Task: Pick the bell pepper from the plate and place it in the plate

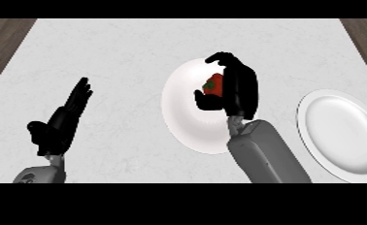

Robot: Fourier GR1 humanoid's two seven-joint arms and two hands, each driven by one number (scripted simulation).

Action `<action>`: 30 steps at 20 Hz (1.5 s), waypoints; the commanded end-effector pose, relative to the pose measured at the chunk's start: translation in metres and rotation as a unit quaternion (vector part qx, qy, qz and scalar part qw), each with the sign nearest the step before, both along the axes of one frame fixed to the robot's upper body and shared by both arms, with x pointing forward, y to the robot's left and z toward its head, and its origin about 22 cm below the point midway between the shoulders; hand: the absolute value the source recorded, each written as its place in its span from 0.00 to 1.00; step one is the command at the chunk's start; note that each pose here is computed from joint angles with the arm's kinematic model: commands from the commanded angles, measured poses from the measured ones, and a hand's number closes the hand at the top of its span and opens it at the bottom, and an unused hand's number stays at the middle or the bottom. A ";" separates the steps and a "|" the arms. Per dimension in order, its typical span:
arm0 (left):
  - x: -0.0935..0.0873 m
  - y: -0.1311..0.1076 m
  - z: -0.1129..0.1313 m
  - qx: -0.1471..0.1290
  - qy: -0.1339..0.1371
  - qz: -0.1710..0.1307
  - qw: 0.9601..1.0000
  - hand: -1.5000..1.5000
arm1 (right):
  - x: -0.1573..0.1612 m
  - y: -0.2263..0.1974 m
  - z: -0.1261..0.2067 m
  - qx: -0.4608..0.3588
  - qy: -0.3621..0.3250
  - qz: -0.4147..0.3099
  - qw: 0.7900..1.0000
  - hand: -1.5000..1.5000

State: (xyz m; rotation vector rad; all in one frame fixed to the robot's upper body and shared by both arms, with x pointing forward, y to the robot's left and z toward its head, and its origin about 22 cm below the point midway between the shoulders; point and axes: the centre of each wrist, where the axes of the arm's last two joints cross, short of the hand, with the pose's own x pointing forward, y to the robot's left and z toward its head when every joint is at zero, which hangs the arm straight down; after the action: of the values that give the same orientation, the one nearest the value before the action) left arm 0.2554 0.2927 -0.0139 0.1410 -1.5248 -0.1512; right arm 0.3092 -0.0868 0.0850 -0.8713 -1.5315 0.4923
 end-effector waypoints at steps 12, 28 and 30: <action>-0.003 0.021 -0.007 0.004 0.000 0.007 1.000 0.50 | -0.001 -0.046 -0.010 0.235 -0.091 -0.075 0.965 0.00; -0.009 0.014 -0.016 0.002 0.004 0.010 1.000 0.50 | -0.097 -0.244 -0.059 0.288 -0.104 0.009 0.952 0.00; 0.012 0.017 0.013 0.003 0.001 0.002 1.000 0.50 | -0.101 -0.238 -0.061 0.282 -0.105 0.022 0.953 0.00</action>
State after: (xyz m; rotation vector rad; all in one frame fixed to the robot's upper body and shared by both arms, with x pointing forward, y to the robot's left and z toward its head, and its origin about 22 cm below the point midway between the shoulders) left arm 0.2541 0.3059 -0.0193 0.1557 -1.5158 -0.1394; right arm 0.2294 -0.3020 0.0286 -0.4770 -1.7359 -0.0640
